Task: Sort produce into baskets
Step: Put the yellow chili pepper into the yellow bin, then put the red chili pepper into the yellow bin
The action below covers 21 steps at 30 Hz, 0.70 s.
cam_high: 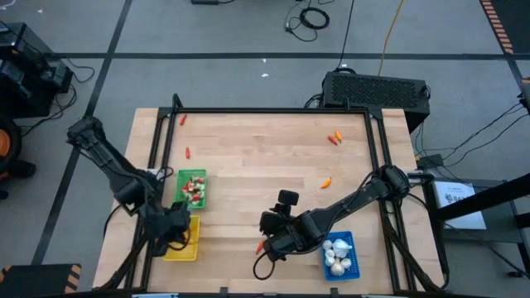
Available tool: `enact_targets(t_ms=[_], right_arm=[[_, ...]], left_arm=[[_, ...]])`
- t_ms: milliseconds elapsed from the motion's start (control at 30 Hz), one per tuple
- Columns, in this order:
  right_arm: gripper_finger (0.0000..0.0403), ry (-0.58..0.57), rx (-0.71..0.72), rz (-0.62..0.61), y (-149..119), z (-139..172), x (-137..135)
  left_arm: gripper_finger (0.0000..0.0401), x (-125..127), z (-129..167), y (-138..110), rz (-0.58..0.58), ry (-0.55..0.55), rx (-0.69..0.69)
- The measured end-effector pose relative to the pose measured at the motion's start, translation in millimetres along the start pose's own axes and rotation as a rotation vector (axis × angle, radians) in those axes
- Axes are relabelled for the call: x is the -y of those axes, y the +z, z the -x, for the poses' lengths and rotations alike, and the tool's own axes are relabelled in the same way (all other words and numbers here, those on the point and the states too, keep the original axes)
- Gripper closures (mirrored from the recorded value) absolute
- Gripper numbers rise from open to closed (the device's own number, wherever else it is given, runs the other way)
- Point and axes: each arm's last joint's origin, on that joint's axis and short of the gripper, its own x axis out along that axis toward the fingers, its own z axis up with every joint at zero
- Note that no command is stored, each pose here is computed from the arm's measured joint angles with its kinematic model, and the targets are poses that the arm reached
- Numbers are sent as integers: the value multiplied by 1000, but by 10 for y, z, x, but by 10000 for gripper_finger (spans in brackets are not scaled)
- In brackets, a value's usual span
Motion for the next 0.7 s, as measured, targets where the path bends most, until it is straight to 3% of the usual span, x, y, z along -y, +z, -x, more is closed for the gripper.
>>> enact_targets(t_ms=[300,700], right_arm=[[277,17,27,-24,31,1,-19],[277,16,27,-17,32,-1,-17]], left_arm=[[374,114,-40,-222,-29,-7,-88],[316,111,-51,-272,-70,84,-38]])
